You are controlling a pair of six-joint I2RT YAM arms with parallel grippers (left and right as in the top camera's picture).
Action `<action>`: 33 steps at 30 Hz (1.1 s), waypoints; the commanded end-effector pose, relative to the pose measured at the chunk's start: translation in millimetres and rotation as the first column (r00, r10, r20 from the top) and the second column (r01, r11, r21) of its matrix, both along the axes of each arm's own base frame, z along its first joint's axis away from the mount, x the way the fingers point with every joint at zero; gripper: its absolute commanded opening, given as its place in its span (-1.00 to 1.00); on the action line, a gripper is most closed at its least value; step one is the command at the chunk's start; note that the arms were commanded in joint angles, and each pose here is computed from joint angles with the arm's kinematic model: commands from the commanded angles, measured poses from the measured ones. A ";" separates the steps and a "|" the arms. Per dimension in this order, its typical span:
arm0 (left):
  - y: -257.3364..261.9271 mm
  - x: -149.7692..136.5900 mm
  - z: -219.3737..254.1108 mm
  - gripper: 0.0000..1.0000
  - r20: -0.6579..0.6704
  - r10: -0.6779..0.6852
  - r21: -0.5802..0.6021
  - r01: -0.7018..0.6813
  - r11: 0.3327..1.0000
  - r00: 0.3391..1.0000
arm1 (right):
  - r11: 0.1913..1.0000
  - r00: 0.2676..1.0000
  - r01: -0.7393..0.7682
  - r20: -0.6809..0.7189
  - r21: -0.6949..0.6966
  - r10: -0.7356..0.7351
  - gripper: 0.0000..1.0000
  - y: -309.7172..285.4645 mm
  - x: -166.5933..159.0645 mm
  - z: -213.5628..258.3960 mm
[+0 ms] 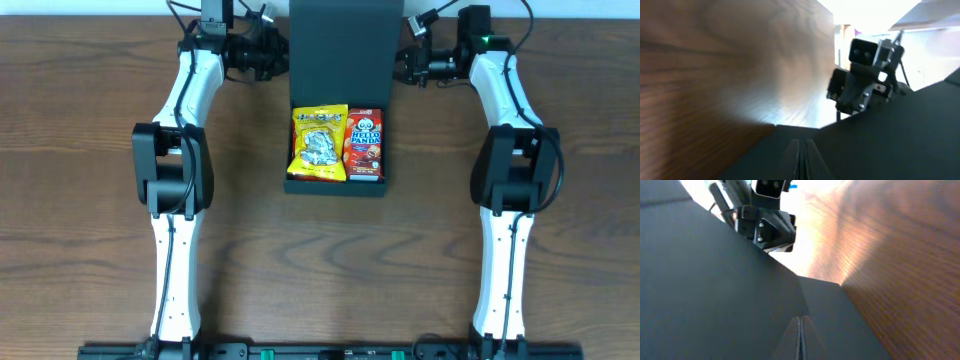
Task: Pack container
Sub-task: 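Swing the lid forward and down to close the green box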
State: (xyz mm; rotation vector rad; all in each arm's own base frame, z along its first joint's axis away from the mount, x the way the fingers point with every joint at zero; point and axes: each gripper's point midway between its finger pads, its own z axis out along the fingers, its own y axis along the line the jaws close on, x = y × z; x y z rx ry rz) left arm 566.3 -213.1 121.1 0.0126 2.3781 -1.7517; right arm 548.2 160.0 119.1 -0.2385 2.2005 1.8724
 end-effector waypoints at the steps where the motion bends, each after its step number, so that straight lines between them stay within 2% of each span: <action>1: -11.9 -15.5 3.0 -0.88 0.014 -0.096 -0.085 0.097 0.992 0.995 | 0.996 0.999 -0.039 0.025 0.078 0.037 -0.97 3.7 -5.1 11.1; 11: -14.7 -28.2 19.1 -0.88 0.024 -0.168 -0.178 0.170 0.969 0.985 | 0.989 0.998 -0.061 0.024 0.135 0.059 -0.97 4.2 -9.3 20.7; 15: -15.1 -38.3 31.8 -0.88 0.072 -0.224 -0.244 0.235 0.941 0.972 | 0.988 0.998 -0.059 -0.004 0.139 0.060 -0.97 4.7 -11.4 20.5; 33: -15.3 -39.9 30.7 -0.88 0.050 -0.225 -0.247 0.231 0.941 0.973 | 0.988 0.996 -0.054 -0.059 0.143 0.063 -0.96 6.3 -15.9 19.1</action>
